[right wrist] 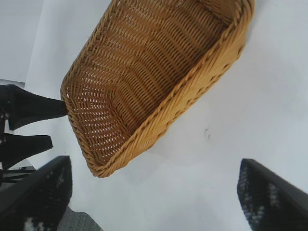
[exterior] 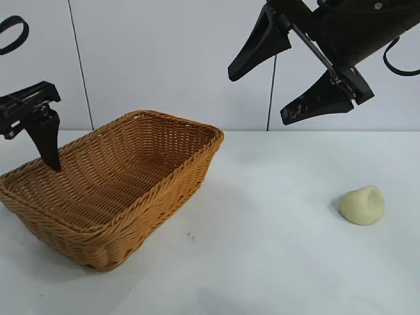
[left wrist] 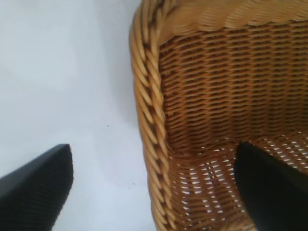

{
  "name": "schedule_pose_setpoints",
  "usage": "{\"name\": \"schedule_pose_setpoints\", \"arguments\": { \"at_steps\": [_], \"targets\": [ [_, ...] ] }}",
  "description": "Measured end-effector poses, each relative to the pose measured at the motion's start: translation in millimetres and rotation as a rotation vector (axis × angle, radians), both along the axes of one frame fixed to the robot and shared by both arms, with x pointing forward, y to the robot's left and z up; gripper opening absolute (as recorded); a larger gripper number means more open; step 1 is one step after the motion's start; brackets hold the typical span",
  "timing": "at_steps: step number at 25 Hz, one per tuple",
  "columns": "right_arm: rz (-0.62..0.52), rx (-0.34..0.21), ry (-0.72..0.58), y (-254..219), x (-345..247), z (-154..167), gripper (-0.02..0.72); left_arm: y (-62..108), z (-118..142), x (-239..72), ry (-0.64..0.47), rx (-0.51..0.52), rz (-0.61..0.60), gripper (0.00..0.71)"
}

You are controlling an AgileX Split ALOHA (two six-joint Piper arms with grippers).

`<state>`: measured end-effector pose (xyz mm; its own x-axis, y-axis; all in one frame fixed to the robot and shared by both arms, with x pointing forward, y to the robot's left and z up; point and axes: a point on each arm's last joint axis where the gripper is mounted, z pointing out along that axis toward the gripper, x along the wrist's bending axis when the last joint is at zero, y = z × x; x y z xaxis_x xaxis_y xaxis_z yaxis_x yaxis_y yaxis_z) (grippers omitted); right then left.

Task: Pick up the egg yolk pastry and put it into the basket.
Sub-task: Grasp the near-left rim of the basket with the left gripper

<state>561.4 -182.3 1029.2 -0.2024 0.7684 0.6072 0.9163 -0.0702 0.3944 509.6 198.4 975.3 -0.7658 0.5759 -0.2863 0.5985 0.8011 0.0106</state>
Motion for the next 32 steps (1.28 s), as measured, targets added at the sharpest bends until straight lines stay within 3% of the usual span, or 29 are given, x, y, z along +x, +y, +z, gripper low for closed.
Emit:
{"name": "schedule_pose_setpoints", "arguments": {
  "at_steps": [14,16,18,21,23,28,32],
  "targets": [
    [0.0,0.0,0.0,0,0,0,0.642,-9.7,-62,24,0.046,-0.014,0.062,0.691],
    [0.0,0.0,0.0,0,0,0,0.642,-9.9,-63,25,0.046,-0.015,0.064,0.633],
    [0.0,0.0,0.0,0,0,0,0.642,-9.9,-63,25,0.045,-0.015,0.064,0.524],
    [0.0,0.0,0.0,0,0,0,0.642,-9.8,-63,24,0.048,-0.014,0.064,0.269],
    [0.0,0.0,0.0,0,0,0,0.642,-9.9,-63,24,0.048,-0.019,0.071,0.141],
    [0.0,0.0,0.0,0,0,0,0.642,-1.9,-58,30,0.06,-0.023,0.061,0.136],
    [0.0,0.0,0.0,0,0,0,0.642,11.0,-41,47,0.049,-0.063,-0.03,0.136]
  ]
}}
